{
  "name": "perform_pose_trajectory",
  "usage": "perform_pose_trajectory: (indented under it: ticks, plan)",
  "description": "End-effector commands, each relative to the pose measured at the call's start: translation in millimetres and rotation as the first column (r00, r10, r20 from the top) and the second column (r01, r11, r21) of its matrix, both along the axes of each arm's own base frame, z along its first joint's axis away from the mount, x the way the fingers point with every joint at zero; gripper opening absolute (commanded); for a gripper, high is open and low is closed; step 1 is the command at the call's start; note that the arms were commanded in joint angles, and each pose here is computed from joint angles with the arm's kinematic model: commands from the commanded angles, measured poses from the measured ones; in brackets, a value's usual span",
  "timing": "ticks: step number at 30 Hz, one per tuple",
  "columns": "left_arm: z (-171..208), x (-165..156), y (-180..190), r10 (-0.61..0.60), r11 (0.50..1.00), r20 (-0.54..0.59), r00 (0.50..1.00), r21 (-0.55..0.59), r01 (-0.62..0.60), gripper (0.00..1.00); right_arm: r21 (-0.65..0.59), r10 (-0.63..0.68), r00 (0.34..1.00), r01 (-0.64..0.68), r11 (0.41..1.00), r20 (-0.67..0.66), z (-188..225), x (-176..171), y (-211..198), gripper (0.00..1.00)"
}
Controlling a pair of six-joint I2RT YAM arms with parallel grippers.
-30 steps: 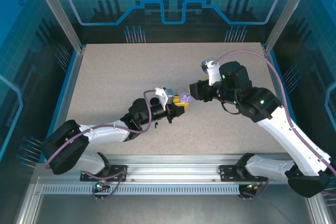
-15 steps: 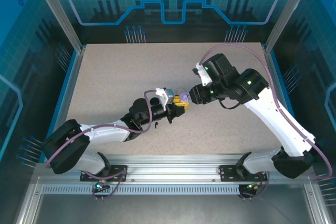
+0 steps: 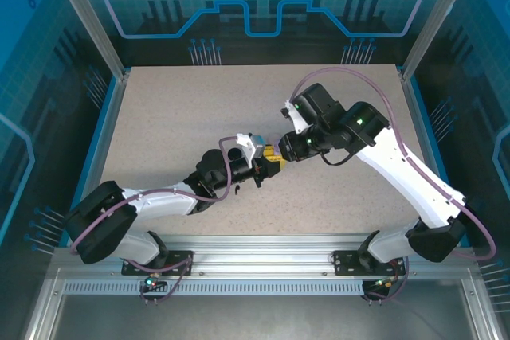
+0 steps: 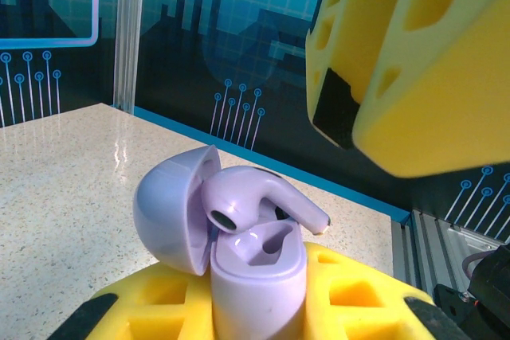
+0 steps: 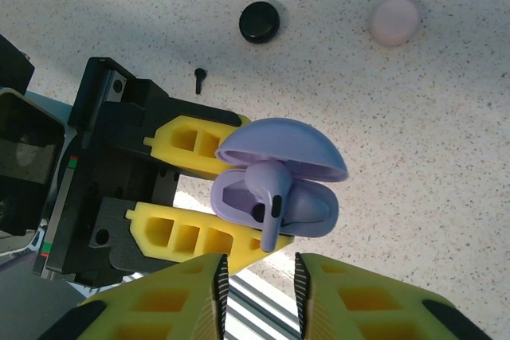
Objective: Insert the wireless bluetooth earbuds into the charging case
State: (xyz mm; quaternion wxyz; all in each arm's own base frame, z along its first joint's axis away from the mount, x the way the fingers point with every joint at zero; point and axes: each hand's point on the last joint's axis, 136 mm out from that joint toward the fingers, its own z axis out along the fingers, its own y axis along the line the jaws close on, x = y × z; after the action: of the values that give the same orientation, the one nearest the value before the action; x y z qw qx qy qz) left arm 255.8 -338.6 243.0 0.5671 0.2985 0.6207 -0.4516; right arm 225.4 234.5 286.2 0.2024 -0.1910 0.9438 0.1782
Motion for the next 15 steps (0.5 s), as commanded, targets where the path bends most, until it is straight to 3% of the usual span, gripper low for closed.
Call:
perform_pose_trajectory:
  ticks: [1, 15]
  plan:
    - [18.0, 1.2, -2.9, 0.000, 0.999, 0.065, 0.998, -0.035, 0.002, 0.03, 0.022, 0.006, 1.000, -0.006, 1.000, -0.017, 3.7, -4.7, 8.7, 0.30]
    - [18.5, 0.3, -2.6, -0.002, 0.999, 0.063, 0.998, -0.036, 0.004, 0.03, -0.010, -0.011, 1.000, 0.010, 1.000, -0.017, -7.5, 2.4, 11.4, 0.28]
